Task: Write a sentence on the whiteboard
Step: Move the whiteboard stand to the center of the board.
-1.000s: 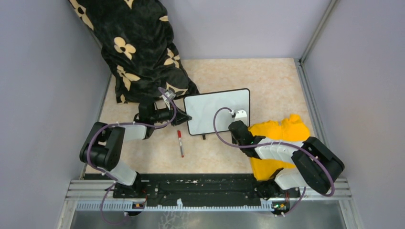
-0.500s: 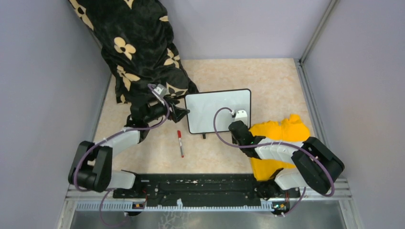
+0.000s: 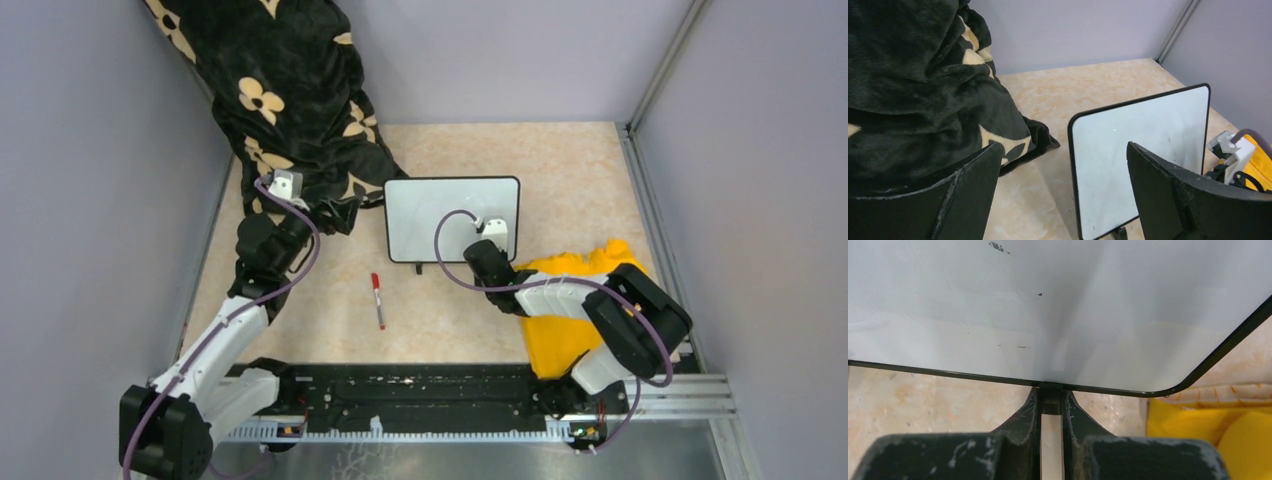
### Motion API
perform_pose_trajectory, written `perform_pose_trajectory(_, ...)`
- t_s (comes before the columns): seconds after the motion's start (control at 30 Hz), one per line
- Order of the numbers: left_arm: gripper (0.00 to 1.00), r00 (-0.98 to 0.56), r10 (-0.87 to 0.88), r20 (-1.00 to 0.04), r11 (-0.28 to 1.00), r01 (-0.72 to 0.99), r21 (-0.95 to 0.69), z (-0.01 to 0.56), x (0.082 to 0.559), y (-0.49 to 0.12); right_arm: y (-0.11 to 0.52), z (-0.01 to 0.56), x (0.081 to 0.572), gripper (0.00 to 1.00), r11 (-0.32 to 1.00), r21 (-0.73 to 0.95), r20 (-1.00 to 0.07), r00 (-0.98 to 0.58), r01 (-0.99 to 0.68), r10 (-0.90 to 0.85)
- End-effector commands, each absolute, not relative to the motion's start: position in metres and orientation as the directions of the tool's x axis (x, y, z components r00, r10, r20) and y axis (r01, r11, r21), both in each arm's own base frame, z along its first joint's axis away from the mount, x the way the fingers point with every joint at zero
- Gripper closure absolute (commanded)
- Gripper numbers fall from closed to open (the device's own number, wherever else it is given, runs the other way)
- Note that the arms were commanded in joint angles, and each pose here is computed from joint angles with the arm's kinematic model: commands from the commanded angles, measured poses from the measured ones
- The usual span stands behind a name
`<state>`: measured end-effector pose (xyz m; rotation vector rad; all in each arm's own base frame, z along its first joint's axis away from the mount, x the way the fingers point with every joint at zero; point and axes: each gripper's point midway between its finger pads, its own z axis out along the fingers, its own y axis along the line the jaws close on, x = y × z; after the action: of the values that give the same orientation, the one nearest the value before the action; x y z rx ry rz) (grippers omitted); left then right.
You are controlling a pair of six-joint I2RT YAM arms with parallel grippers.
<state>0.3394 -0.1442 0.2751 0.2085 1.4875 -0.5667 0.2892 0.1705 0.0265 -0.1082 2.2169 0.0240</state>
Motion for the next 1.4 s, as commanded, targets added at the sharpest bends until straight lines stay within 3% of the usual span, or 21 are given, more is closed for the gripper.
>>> perform_pose_trajectory(0.0, 0.01, 0.019, -0.226, -0.974, 0.876, 0.440, -0.194, 0.276, 0.331, -0.139, 0.197, 0.044, 0.319, 1.00, 0.997, 0.034, -0.832, -0.555, -0.067, -0.009)
perform_pose_trajectory(0.3, 0.01, 0.110, -0.148, -0.983, 0.873, 0.482, -0.078, 0.279, 0.308, -0.157, 0.208, 0.036, 0.338, 1.00, 0.990, 0.029, -0.812, -0.581, -0.136, -0.056)
perform_pose_trajectory(0.63, 0.01, 0.067, -0.184, -0.981, 0.831, 0.543, -0.119, 0.281, 0.297, -0.178, 0.184, 0.023, 0.349, 1.00, 0.983, -0.106, -0.770, -0.612, -0.153, -0.178)
perform_pose_trajectory(0.87, 0.01, 0.058, -0.194, -0.979, 0.835, 0.534, -0.134, 0.281, 0.297, -0.178, 0.184, 0.013, 0.347, 1.00, 0.981, -0.105, -0.751, -0.634, -0.163, -0.185)
perform_pose_trajectory(1.07, 0.01, 0.053, -0.211, -0.976, 0.830, 0.538, -0.150, 0.284, 0.295, -0.179, 0.182, 0.016, 0.342, 0.73, 0.983, -0.091, -0.750, -0.638, -0.162, -0.174)
perform_pose_trajectory(1.37, 0.01, 0.058, -0.217, -0.974, 0.832, 0.532, -0.154, 0.286, 0.293, -0.177, 0.179, 0.036, 0.326, 0.50, 0.986, -0.056, -0.763, -0.631, -0.156, -0.143)
